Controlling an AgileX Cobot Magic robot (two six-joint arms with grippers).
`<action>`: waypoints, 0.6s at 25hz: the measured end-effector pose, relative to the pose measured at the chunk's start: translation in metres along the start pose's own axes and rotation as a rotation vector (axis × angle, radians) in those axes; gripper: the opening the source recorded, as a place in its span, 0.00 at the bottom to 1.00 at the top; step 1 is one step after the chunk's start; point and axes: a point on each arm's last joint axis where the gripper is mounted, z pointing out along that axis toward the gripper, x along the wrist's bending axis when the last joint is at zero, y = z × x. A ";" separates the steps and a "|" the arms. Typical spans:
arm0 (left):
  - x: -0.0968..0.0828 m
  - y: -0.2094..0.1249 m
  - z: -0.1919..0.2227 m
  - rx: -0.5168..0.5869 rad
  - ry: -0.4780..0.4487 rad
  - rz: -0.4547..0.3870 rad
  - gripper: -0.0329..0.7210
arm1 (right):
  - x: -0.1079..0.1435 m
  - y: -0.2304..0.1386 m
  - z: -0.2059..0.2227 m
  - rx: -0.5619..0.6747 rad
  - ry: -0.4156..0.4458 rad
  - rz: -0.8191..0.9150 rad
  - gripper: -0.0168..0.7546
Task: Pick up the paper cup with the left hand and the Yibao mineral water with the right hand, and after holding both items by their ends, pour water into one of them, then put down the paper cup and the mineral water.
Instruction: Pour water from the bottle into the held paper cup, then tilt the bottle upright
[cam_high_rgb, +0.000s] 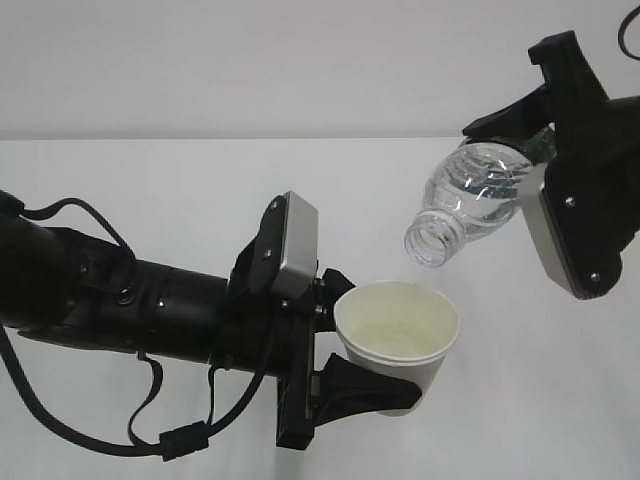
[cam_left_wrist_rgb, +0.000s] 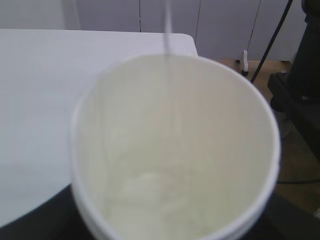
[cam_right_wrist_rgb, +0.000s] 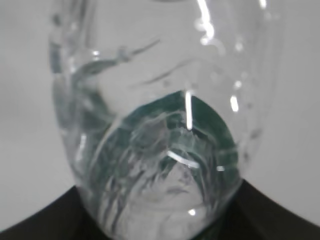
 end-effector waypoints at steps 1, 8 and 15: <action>0.000 0.000 0.000 0.000 0.000 0.000 0.67 | 0.000 0.000 0.000 0.000 0.000 0.000 0.55; 0.000 0.000 0.000 0.000 0.000 0.000 0.67 | 0.000 0.000 0.000 0.001 0.000 0.000 0.55; 0.000 0.000 0.000 0.000 0.000 0.000 0.67 | 0.000 0.000 0.000 0.002 0.000 -0.002 0.55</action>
